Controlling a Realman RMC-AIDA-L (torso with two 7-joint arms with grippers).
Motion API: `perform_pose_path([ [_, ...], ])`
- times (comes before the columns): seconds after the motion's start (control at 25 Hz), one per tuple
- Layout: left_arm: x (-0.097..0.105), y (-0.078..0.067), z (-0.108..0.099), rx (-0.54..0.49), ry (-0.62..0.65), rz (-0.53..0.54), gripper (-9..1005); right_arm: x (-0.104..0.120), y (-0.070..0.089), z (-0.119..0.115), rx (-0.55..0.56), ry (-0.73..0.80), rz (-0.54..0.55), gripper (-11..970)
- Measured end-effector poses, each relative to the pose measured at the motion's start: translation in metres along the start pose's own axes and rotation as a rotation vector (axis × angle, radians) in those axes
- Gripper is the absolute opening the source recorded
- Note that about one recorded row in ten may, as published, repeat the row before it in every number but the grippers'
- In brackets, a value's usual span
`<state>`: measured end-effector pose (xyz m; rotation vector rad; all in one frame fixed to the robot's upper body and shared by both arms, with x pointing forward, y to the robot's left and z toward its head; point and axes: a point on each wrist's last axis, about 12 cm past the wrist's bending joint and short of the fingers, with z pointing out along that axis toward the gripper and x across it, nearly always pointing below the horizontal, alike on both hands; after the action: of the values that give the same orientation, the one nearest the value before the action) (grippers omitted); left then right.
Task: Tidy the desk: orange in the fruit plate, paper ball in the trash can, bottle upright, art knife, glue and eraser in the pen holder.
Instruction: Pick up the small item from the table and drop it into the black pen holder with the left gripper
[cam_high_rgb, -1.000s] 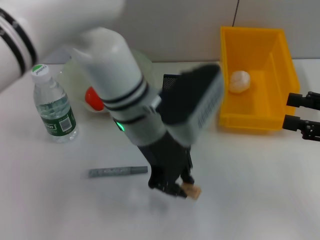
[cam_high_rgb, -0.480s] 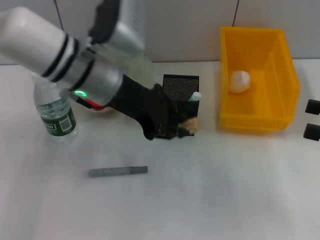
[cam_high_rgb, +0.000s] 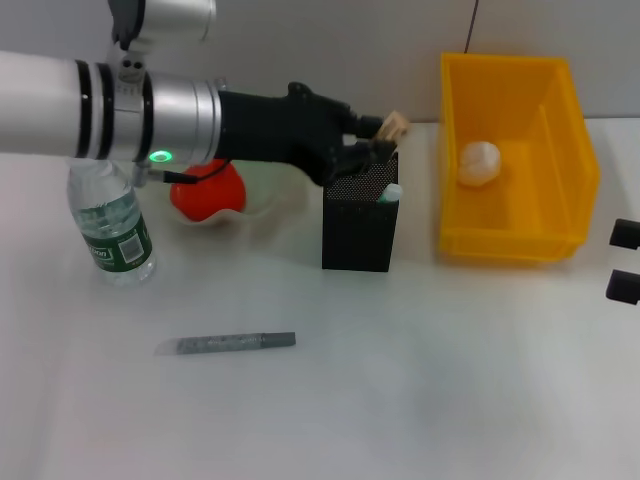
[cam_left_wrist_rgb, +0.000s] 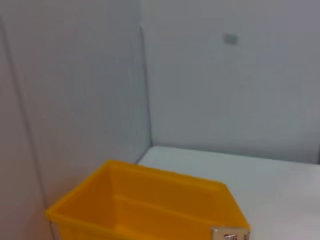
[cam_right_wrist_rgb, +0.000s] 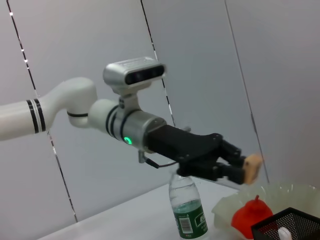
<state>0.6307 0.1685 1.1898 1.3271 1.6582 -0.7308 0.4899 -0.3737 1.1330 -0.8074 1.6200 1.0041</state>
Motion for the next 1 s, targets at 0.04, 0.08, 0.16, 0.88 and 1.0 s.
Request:
perform_pose_path([
  [0.04, 0.001, 0.001, 0.003, -0.017, -0.025, -0.015, 267, 0.0, 0.0, 0.001, -0.002, 0.0, -0.001, 746],
  [0.08, 0.001, 0.001, 0.003, -0.017, -0.025, -0.015, 267, -0.001, 0.0, 0.001, -0.003, 0.0, -0.001, 745],
  [0.16, 0.007, 0.006, 0.016, -0.105, -0.082, -0.074, 267, -0.001, -0.001, 0.002, -0.004, -0.001, 0.002, 745],
  [0.88, 0.028, 0.003, 0.048, -0.297, -0.024, -0.091, 270, 0.0, 0.002, 0.002, -0.015, -0.003, 0.038, 745],
  [1.0, 0.031, 0.002, 0.049, -0.296, -0.017, -0.093, 270, 0.0, 0.002, 0.002, -0.015, -0.004, 0.04, 745],
])
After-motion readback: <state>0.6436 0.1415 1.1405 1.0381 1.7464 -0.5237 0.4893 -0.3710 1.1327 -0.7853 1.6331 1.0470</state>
